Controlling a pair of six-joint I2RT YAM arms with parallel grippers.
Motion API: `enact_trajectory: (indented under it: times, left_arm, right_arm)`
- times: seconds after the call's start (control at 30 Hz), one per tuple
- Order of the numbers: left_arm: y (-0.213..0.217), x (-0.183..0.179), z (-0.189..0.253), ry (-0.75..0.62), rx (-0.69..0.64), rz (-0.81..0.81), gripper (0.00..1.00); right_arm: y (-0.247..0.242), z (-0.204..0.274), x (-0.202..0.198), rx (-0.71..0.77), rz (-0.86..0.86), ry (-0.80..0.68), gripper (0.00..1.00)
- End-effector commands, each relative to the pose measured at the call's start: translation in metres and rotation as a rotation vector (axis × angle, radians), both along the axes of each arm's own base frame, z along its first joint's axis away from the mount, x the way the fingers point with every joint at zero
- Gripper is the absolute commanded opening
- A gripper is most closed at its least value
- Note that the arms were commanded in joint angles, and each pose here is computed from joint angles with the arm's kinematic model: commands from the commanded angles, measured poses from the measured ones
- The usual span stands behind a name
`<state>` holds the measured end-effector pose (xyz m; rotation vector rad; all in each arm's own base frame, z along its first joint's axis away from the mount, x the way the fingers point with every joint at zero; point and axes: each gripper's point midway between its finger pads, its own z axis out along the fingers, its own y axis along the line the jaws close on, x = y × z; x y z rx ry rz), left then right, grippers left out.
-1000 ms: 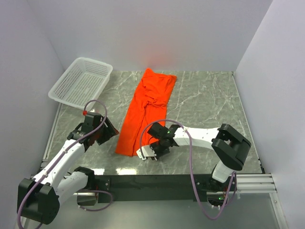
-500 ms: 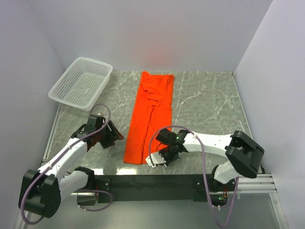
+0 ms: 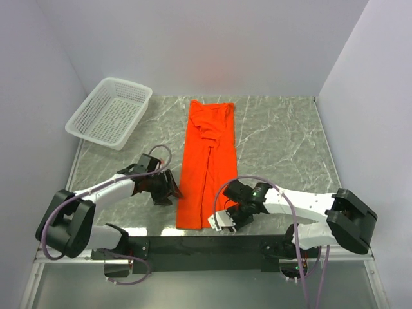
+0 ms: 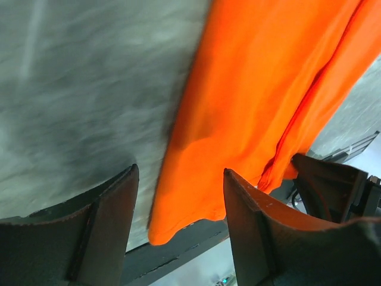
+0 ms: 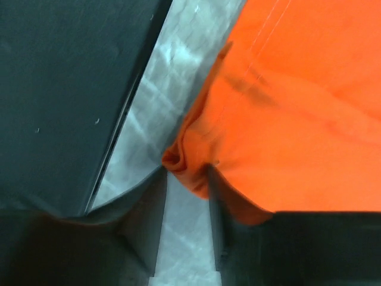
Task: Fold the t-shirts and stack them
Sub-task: Fold the tshirt
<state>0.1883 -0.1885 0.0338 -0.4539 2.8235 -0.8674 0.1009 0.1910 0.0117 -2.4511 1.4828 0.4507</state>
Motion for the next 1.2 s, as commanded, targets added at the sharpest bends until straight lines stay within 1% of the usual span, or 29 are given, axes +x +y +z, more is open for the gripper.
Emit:
enact_trajectory:
  times: [0.0,0.07,0.17,0.2,0.23,0.27,0.33,0.4,0.43,0.47,0.5,0.53,0.57,0.6,0.63,0.67,0.7,0.73,0.77,0.8,0.83,0.87,0.9,0.97,1.0,1.03,1.07,1.1,1.17]
  left_arm:
    - [-0.011,0.025,0.019,-0.101,0.005,-0.02,0.64]
    - [-0.007,0.037,0.027,-0.143,0.042,0.0,0.64]
    - [-0.005,0.051,0.045,-0.219,0.064,0.005,0.67]
    - [-0.002,0.057,0.049,-0.25,0.087,0.007,0.68]
    - [-0.002,0.065,0.058,-0.279,0.093,0.012,0.69]
    - [-0.001,0.069,0.062,-0.304,0.106,0.001,0.7]
    - [0.002,0.087,0.075,-0.363,0.131,0.015,0.72]
    - [0.004,0.111,0.079,-0.407,0.129,0.023,0.73]
    - [0.002,0.128,0.09,-0.441,0.116,0.037,0.73]
    - [0.007,0.143,0.094,-0.454,0.11,0.06,0.72]
    - [0.006,0.16,0.086,-0.453,0.112,0.064,0.71]
    - [0.002,0.182,0.104,-0.501,0.092,0.073,0.7]
    - [0.003,0.198,0.107,-0.517,0.092,0.082,0.69]
    - [0.001,0.212,0.092,-0.49,0.1,0.075,0.68]
    - [-0.006,0.237,0.116,-0.549,0.079,0.079,0.66]
    - [-0.007,0.251,0.117,-0.555,0.083,0.081,0.64]
    - [-0.011,0.265,0.099,-0.523,0.095,0.077,0.63]
    - [-0.016,0.288,0.121,-0.574,0.08,0.088,0.62]
    - [-0.015,0.301,0.119,-0.575,0.088,0.109,0.61]
    - [-0.017,0.314,0.098,-0.541,0.095,0.113,0.6]
    - [-0.019,0.334,0.114,-0.58,0.08,0.132,0.59]
    - [-0.016,0.345,0.111,-0.57,0.074,0.159,0.59]
    - [-0.017,0.355,0.09,-0.539,0.076,0.167,0.58]
    - [-0.016,0.381,0.099,-0.572,0.038,0.211,0.57]
    - [-0.016,0.388,0.079,-0.541,0.038,0.217,0.57]
    - [-0.018,0.4,0.088,-0.566,0.022,0.23,0.57]
    - [-0.017,0.407,0.086,-0.568,0.012,0.241,0.57]
    - [-0.018,0.413,0.067,-0.536,0.011,0.247,0.57]
    - [-0.022,0.43,0.073,-0.559,-0.009,0.263,0.57]
  right_arm:
    - [-0.013,0.006,-0.002,-0.027,-0.068,0.02,0.43]
    - [-0.01,0.019,0.003,0.001,-0.097,0.019,0.52]
    - [-0.003,0.051,0.022,0.067,-0.194,0.051,0.54]
    - [0.0,0.068,0.041,0.11,-0.252,0.033,0.54]
    - [-0.002,0.076,0.047,0.121,-0.289,0.042,0.54]
    - [0.006,0.094,0.058,0.181,-0.319,0.044,0.54]
    - [0.001,0.11,0.095,0.252,-0.477,0.034,0.54]
    - [0.001,0.133,0.135,0.341,-0.72,0.051,0.53]
    - [-0.009,0.135,0.171,0.384,-0.873,0.051,0.52]
    - [-0.009,0.155,0.194,0.445,-1.022,0.097,0.52]
    - [-0.009,0.162,0.209,0.481,-1.103,0.15,0.52]
    - [-0.023,0.151,0.235,0.473,-1.236,0.22,0.51]
    - [-0.021,0.171,0.255,0.535,-1.334,0.293,0.51]
    - [-0.02,0.175,0.264,0.559,-1.366,0.369,0.51]
    - [-0.023,0.16,0.278,0.534,-1.436,0.431,0.5]
    - [-0.028,0.172,0.294,0.57,-1.489,0.457,0.5]
    - [-0.028,0.172,0.301,0.578,-1.504,0.477,0.5]
    - [-0.03,0.165,0.311,0.572,-1.527,0.49,0.5]
    - [-0.032,0.171,0.321,0.595,-1.561,0.494,0.5]
    - [-0.031,0.17,0.326,0.594,-1.563,0.494,0.5]
    - [-0.032,0.163,0.333,0.581,-1.578,0.494,0.5]
    - [-0.033,0.165,0.342,0.596,-1.601,0.482,0.5]
    - [-0.033,0.166,0.348,0.608,-1.609,0.478,0.5]
    - [-0.032,0.16,0.358,0.608,-1.644,0.511,0.5]
    - [-0.032,0.159,0.361,0.61,-1.649,0.524,0.5]
    - [-0.031,0.156,0.363,0.613,-1.651,0.536,0.5]
    - [-0.03,0.154,0.362,0.614,-1.656,0.552,0.5]
    - [-0.029,0.153,0.361,0.616,-1.653,0.561,0.5]
    - [-0.032,0.15,0.358,0.616,-1.657,0.557,0.5]
